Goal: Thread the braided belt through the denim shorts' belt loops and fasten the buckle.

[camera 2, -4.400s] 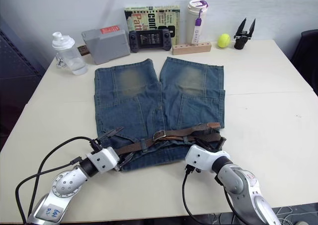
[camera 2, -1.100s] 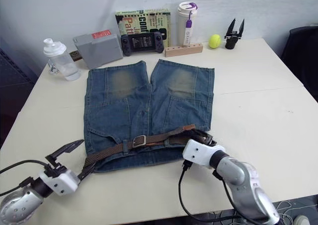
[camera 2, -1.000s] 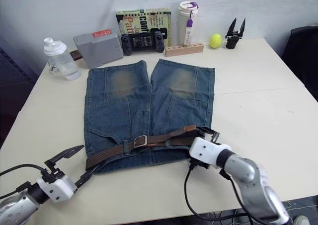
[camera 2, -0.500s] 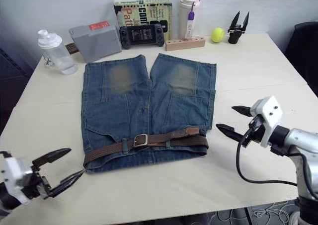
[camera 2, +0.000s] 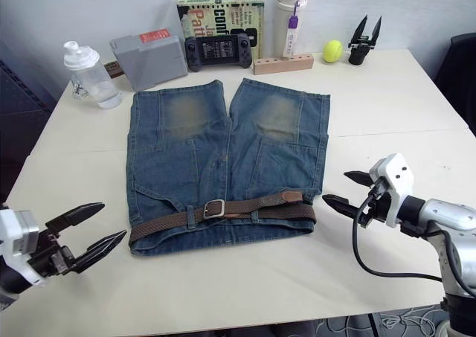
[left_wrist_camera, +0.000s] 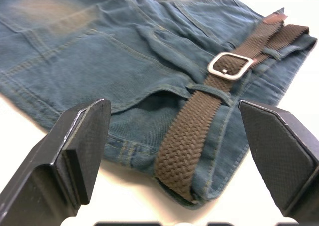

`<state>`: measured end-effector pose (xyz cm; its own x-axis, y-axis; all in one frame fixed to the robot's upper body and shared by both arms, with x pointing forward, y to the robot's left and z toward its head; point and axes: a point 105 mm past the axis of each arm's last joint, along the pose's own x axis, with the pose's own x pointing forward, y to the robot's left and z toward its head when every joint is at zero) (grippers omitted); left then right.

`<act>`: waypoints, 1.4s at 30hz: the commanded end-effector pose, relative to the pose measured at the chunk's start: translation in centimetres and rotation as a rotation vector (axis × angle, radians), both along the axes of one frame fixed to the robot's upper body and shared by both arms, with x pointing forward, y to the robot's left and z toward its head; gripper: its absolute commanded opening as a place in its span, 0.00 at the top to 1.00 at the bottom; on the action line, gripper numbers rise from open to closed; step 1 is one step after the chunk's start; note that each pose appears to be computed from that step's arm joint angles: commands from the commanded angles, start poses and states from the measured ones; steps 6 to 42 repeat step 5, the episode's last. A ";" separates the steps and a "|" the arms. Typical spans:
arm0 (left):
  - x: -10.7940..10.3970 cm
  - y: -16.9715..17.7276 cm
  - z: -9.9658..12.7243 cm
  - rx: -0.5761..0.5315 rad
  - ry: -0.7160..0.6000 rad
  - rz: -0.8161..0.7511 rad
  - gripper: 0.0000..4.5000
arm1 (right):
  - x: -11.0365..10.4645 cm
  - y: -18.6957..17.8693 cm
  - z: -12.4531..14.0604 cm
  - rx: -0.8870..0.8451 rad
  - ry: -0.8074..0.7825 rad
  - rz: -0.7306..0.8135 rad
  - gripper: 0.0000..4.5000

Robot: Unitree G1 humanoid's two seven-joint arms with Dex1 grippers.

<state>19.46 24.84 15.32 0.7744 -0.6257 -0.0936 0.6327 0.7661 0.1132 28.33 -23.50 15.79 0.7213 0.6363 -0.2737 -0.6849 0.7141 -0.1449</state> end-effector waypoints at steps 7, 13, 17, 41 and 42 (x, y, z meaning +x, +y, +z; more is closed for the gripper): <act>0.9 -0.6 0.1 0.020 -0.023 -0.012 0.00 | -0.1 0.1 1.0 -0.021 -0.042 0.016 0.01; 0.9 -0.6 0.1 0.020 -0.023 -0.012 0.00 | -0.1 0.1 1.0 -0.021 -0.042 0.016 0.01; 0.9 -0.6 0.1 0.020 -0.023 -0.012 0.00 | -0.1 0.1 1.0 -0.021 -0.042 0.016 0.01; 0.9 -0.6 0.1 0.020 -0.023 -0.012 0.00 | -0.1 0.1 1.0 -0.021 -0.042 0.016 0.01; 0.9 -0.6 0.1 0.020 -0.023 -0.012 0.00 | -0.1 0.1 1.0 -0.021 -0.042 0.016 0.01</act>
